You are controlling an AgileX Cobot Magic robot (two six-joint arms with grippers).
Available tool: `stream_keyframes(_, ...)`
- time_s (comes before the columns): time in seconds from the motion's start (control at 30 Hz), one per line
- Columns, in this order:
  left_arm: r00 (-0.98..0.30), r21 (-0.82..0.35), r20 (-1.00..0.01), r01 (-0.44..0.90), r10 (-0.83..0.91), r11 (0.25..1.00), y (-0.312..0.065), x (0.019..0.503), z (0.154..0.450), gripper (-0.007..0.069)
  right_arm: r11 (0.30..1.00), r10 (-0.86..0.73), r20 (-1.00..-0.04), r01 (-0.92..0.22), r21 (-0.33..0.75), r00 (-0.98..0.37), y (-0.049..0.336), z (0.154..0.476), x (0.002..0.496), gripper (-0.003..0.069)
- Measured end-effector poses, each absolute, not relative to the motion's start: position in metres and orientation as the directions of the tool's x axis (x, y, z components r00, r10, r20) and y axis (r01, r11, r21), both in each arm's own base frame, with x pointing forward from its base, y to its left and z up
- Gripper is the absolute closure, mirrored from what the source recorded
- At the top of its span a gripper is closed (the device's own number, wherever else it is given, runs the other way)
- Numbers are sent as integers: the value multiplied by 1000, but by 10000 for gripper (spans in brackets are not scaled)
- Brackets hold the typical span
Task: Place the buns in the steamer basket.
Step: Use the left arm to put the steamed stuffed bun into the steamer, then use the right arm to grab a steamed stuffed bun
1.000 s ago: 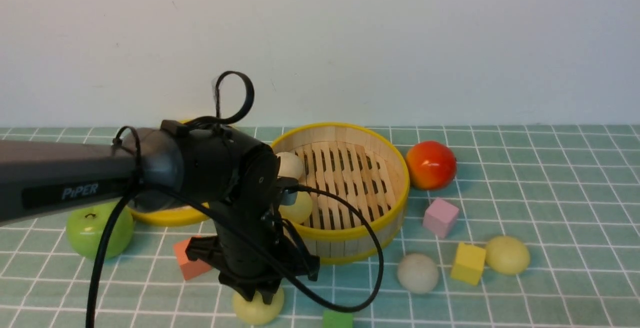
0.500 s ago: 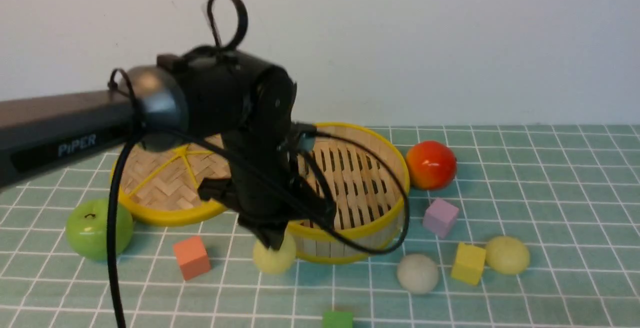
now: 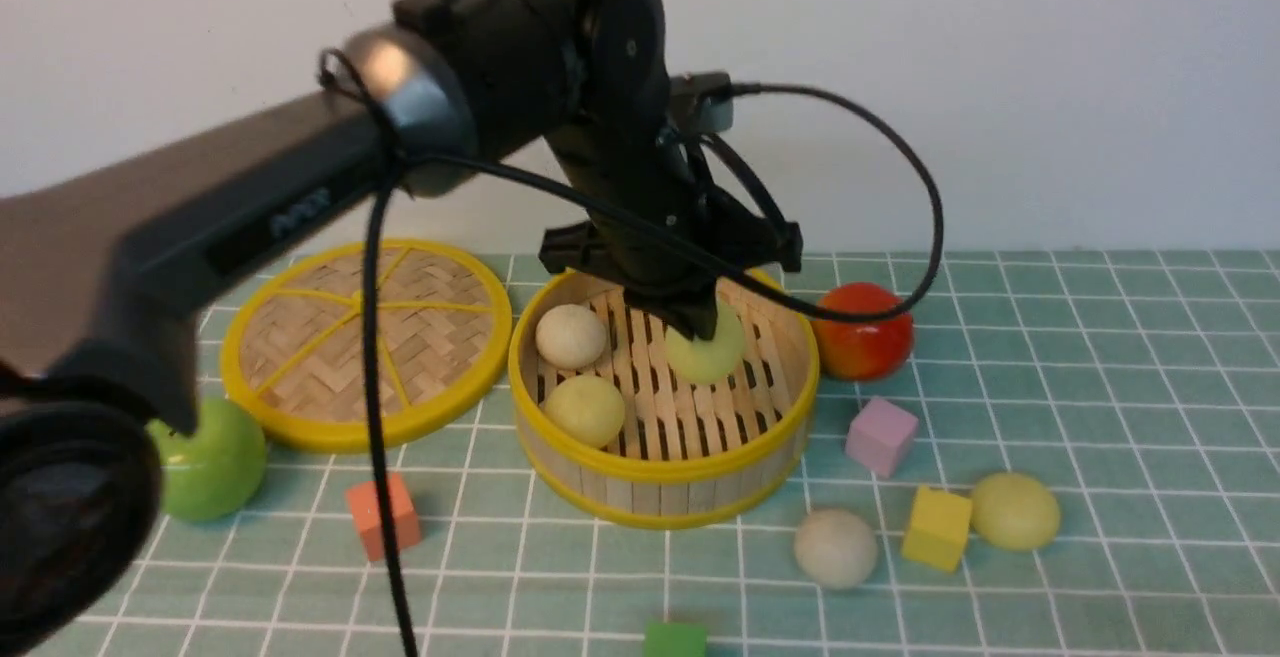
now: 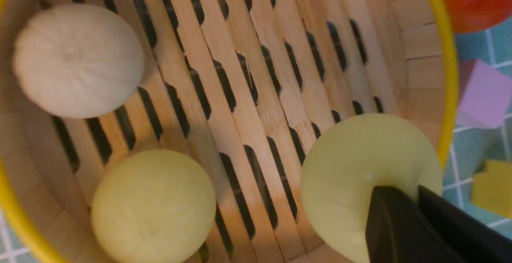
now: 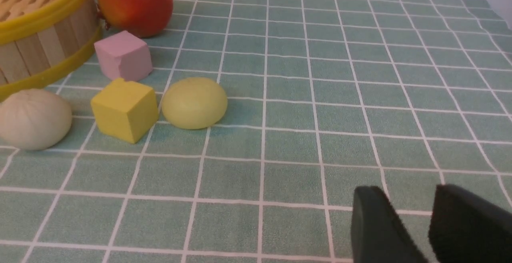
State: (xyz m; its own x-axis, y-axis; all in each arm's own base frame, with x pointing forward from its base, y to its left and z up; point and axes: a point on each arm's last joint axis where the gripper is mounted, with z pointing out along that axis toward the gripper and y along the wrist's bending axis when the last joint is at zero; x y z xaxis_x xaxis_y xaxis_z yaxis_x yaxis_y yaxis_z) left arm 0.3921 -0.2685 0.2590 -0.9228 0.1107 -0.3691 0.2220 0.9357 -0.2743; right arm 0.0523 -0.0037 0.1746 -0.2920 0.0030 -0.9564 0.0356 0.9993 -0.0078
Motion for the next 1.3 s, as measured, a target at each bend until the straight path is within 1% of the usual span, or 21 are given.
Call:
stream_keyframes(0.03, -925, -273, -364, 220, 112, 936, -269, 393, 256, 627, 999, 3, -956, 36, -8, -292, -4, 175, 52, 421)
stream_keyframes(0.1, -949, -256, -302, 176, 94, 951, -274, 401, 222, 613, 999, 3, -956, 36, -8, -292, -4, 175, 52, 421)
stream_keyframes(0.13, -948, -255, -303, 176, 95, 951, -274, 401, 222, 610, 999, 3, -956, 36, -8, -292, -4, 175, 52, 421)
stream_keyframes(0.17, -957, -244, -277, 152, 82, 958, -274, 403, 210, 595, 999, 3, -956, 36, -8, -292, -4, 175, 52, 421)
stream_keyframes(0.2, -961, -243, -267, 139, 71, 960, -275, 403, 206, 581, 999, 3, -956, 36, -8, -292, -4, 175, 52, 421)
stream_keyframes(0.23, -963, -244, -263, 132, 65, 961, -275, 403, 206, 571, 999, 3, -956, 36, -8, -292, -4, 175, 52, 421)
stream_keyframes(0.4, -965, -246, -258, 123, 57, 961, -272, 399, 219, 439, 999, 3, -956, 36, -8, -292, -4, 175, 52, 421)
stream_keyframes(0.47, -964, -226, -257, 132, 71, 965, -267, 394, 234, 372, 999, 3, -956, 36, -8, -292, -4, 175, 52, 421)
stream_keyframes(0.5, -958, -203, -270, 155, 97, 967, -261, 388, 251, 316, 999, 3, -956, 36, -8, -292, -4, 175, 52, 421)
stream_keyframes(0.53, -957, -199, -273, 159, 101, 967, -260, 387, 254, 316, 999, 3, -956, 36, -8, -292, -4, 175, 52, 421)
stream_keyframes(0.57, -943, -168, -304, 190, 132, 967, -250, 377, 282, 274, 999, 3, -956, 36, -8, -292, -4, 175, 52, 421)
stream_keyframes(0.6, -935, -160, -325, 200, 140, 967, -246, 373, 294, 258, 999, 4, -956, 36, -7, -292, -4, 175, 52, 421)
stream_keyframes(0.7, -872, -140, -468, 237, 147, 961, -221, 345, 364, 237, 999, 4, -956, 36, -7, -292, -4, 175, 52, 421)
stream_keyframes(0.77, -818, -146, -560, 250, 128, 957, -199, 315, 410, 243, 999, 4, -956, 36, -6, -292, -4, 175, 52, 421)
stream_keyframes(0.83, -774, -164, -625, 258, 103, 952, -176, 281, 444, 263, 999, 4, -956, 36, -6, -292, -4, 175, 52, 421)
stream_keyframes(0.93, -707, -186, -704, 277, 69, 943, -137, 223, 480, 328, 999, 4, -956, 36, -6, -292, -4, 175, 52, 421)
stream_keyframes(0.97, -690, -187, -721, 281, 62, 941, -123, 202, 484, 349, 999, 4, -956, 36, -6, -292, -4, 175, 52, 421)
stream_keyframes(1.1, -631, -189, -775, 272, 27, 944, -72, 130, 467, 461, 999, 4, -956, 36, -7, -292, -4, 175, 52, 421)
stream_keyframes(1.23, -602, -261, -795, 225, -77, 939, -43, 89, 419, 574, 999, 4, -956, 36, -7, -292, -4, 175, 52, 421)
stream_keyframes(1.27, -603, -270, -793, 220, -87, 937, -41, 85, 413, 587, 999, 4, -956, 36, -7, -292, -4, 175, 52, 421)
stream_keyframes(1.3, -610, -301, -783, 201, -121, 932, -34, 75, 387, 636, 999, 4, -956, 36, -7, -292, -4, 175, 52, 421)
